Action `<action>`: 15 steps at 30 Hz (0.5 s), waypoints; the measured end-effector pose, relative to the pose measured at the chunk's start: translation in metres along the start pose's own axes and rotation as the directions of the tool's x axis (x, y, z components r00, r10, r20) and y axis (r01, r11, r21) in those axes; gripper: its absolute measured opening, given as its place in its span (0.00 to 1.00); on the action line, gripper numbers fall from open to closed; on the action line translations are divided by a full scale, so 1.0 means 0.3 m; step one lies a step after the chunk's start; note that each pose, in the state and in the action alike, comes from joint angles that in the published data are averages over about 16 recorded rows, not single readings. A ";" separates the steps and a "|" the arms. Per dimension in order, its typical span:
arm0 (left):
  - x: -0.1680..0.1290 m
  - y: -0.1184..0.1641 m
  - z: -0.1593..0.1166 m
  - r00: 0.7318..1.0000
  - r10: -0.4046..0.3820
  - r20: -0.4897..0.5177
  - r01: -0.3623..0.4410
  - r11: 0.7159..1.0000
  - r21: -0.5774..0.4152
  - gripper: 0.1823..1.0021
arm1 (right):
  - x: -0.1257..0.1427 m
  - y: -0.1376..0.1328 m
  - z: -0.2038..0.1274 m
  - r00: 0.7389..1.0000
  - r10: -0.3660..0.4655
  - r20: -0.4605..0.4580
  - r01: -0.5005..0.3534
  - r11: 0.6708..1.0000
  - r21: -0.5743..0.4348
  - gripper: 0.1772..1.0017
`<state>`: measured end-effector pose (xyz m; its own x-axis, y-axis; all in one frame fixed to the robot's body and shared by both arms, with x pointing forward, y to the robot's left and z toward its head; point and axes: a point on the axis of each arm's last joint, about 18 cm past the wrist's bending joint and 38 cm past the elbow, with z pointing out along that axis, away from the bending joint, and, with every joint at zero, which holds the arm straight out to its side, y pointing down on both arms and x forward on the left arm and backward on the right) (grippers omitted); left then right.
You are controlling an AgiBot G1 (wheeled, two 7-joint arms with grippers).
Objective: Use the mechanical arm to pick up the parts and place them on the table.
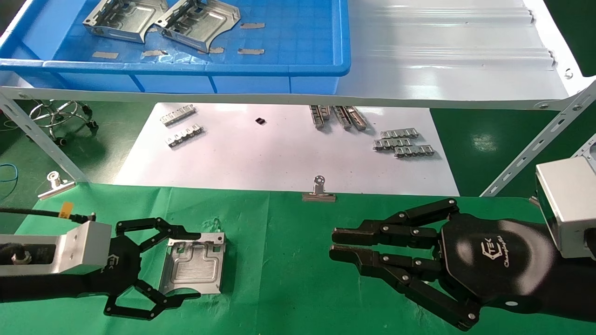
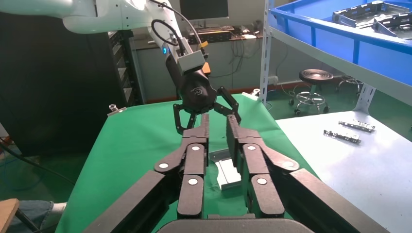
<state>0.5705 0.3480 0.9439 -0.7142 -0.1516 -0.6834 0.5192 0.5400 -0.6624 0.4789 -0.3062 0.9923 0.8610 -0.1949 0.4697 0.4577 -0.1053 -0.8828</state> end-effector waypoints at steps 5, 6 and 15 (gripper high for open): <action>0.009 -0.037 0.006 1.000 -0.029 0.001 0.029 0.998 0.050 0.81 | 0.000 0.000 0.000 1.000 0.000 0.000 0.000 1.000 0.000 0.14; 0.011 -0.045 0.007 0.999 -0.035 0.001 0.035 0.998 0.059 0.83 | 0.000 0.000 0.000 1.000 0.000 0.000 0.000 1.000 0.000 0.16; 0.030 -0.112 0.008 0.996 -0.085 -0.006 0.085 0.986 0.144 0.95 | 0.000 0.000 0.000 1.000 0.000 0.000 0.000 1.000 0.000 0.36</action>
<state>0.5477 0.3265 0.9591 -0.7586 -0.1918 -0.6227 0.5188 0.4005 -0.7553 0.4789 -0.3062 0.9923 0.8610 -0.1949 0.4697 0.4577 -0.1053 -0.8828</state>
